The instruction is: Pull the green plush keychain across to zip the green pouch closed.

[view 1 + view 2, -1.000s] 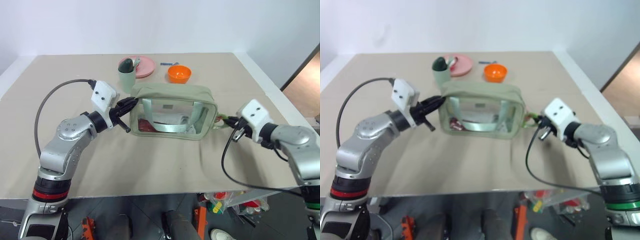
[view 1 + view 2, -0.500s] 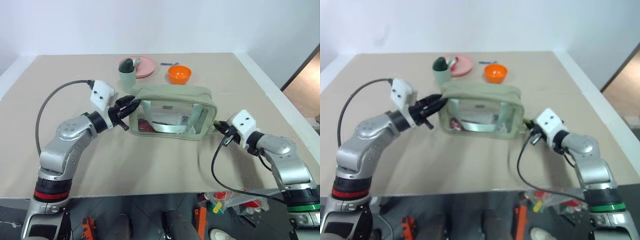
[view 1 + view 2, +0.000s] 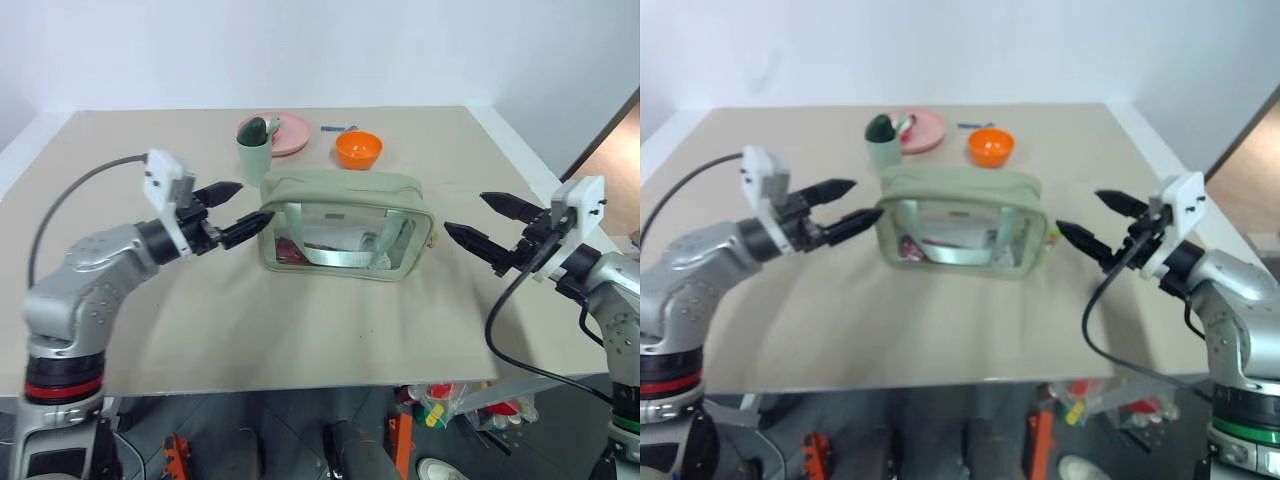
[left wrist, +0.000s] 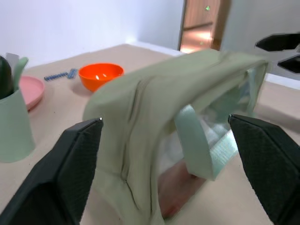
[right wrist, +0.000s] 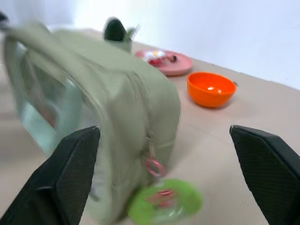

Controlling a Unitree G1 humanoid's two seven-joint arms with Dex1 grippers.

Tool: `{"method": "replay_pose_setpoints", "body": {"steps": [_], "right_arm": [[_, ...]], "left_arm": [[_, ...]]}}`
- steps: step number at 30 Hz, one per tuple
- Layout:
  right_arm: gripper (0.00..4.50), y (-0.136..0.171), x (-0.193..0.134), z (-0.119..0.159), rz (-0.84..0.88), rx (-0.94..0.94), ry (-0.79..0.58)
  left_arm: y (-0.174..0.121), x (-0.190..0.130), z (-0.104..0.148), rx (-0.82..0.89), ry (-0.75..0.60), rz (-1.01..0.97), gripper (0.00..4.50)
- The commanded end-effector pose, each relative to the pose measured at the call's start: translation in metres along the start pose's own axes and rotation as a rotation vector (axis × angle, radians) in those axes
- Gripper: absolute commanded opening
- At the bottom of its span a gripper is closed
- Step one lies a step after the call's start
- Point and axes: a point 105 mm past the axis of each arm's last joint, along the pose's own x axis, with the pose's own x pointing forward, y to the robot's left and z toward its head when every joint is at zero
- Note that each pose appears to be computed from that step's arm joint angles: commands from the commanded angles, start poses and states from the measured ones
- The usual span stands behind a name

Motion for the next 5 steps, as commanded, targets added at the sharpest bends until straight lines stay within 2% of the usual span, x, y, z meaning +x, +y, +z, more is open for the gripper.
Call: {"method": "replay_pose_setpoints", "body": {"steps": [1,3,5], "right_arm": [[4.41,0.018,-0.008,0.007,0.03,-0.024,0.001],[4.41,0.026,-0.009,-0.001,0.008,-0.015,0.0],[4.41,0.037,-0.009,-0.017,-0.026,-0.018,0.005]], "left_arm": [[0.001,-0.014,-0.005,0.066,0.034,0.056,4.5],[0.008,-0.018,-0.025,0.07,0.105,0.14,4.5],[0.009,-0.02,-0.04,0.125,0.117,0.213,4.5]]}}
